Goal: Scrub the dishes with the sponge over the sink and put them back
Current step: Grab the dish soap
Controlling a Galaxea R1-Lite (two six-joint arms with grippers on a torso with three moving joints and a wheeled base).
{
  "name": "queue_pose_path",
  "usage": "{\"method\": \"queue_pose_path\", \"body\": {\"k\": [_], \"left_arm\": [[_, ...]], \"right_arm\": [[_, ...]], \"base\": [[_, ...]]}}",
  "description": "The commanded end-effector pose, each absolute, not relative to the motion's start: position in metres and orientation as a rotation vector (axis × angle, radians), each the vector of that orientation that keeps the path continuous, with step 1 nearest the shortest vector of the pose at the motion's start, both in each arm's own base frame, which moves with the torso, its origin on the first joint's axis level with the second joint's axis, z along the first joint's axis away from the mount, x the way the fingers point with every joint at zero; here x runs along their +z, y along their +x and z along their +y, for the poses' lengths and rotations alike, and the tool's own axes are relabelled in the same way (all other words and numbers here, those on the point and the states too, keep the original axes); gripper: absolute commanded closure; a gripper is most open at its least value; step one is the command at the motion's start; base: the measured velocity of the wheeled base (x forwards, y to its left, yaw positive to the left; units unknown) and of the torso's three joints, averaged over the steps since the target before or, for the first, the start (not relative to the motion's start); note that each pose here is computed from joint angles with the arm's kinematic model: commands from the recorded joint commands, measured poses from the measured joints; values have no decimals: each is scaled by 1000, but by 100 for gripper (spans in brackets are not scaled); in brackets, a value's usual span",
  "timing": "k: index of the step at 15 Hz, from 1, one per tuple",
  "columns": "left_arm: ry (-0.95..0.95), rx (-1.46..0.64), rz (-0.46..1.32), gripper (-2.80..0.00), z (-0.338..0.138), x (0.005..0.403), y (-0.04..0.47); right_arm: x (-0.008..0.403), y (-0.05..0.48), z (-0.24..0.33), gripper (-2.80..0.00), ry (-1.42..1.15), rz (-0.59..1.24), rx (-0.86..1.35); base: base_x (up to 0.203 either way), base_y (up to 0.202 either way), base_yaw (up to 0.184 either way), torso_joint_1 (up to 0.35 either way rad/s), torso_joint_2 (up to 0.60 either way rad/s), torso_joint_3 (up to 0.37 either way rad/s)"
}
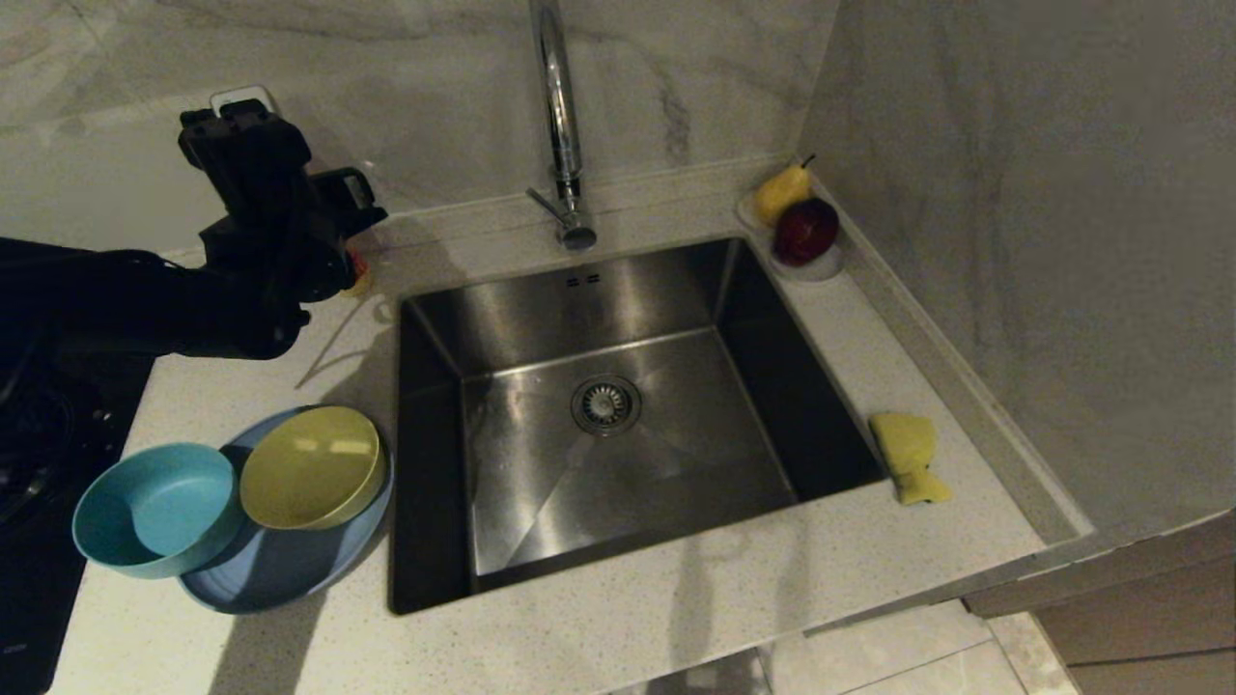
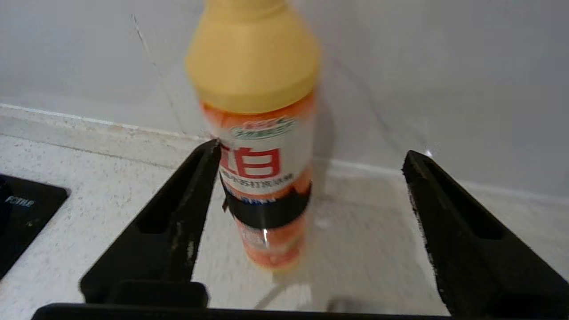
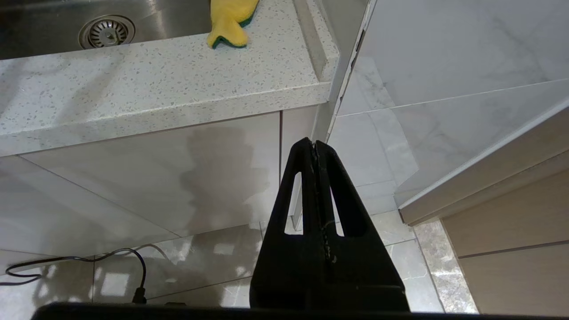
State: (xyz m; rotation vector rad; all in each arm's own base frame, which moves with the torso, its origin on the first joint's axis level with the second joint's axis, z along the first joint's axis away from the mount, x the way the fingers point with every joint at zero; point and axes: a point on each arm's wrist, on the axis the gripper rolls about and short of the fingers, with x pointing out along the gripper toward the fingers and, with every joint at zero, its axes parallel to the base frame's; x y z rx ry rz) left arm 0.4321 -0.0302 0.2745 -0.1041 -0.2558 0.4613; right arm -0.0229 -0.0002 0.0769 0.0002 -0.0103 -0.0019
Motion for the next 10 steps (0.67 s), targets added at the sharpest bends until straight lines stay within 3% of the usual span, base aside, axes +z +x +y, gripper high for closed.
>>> {"method": "queue_pose_path", "body": {"k": [1,10], "left_arm": [[-105,482,-253,-280,-28,259,448],[-153,586,-345,-280,-19,248,455]], "right_arm": [[77,-23,0,0,0,-11,-2],[77,-23,0,0,0,-11,-2]], "base": [[0,0,0,0,0,0],[0,0,0,0,0,0]]}}
